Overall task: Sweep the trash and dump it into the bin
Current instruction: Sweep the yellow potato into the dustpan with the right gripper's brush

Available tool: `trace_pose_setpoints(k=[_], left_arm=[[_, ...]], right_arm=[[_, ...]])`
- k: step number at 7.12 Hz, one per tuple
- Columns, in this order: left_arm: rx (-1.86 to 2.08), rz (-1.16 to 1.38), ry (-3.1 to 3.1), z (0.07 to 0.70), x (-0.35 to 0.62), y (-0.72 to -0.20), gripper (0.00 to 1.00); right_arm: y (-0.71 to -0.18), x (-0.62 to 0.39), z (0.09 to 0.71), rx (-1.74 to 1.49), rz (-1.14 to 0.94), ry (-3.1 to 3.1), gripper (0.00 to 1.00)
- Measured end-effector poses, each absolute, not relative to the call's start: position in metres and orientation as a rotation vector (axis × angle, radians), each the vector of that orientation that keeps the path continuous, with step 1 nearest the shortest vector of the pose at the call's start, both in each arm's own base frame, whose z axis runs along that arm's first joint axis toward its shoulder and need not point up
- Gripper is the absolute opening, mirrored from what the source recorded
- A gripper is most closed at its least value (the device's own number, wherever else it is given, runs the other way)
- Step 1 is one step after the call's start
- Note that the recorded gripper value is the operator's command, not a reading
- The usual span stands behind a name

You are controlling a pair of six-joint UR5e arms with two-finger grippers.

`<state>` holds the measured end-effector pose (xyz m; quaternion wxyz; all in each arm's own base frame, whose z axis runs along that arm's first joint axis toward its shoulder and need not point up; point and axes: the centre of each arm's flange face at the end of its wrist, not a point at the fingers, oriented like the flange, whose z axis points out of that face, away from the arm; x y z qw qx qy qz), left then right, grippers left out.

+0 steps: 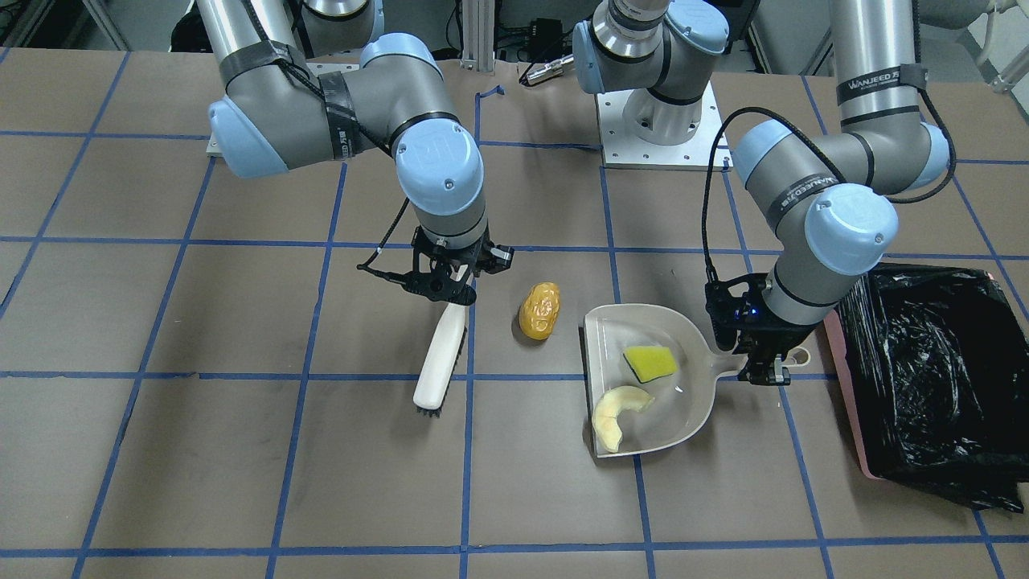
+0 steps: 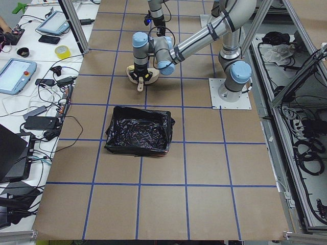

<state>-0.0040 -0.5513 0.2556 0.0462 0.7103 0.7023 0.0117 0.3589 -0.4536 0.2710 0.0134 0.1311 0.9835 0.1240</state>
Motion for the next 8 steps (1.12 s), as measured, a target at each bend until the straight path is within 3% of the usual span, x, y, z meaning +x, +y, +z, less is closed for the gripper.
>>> trace_pose_setpoints(k=[4,8], left_arm=[[2.184,0.09,2.169,0.246,-0.015,-0.487,0.0],[2.164,0.106,2.178,0.246,-0.019,-0.473,0.0]], right_arm=[[-0.358,0.421,0.237,0.428,0.351,3.086,0.0],[-0.353,0.452,0.217,0.447,0.228,3.039,0.0]])
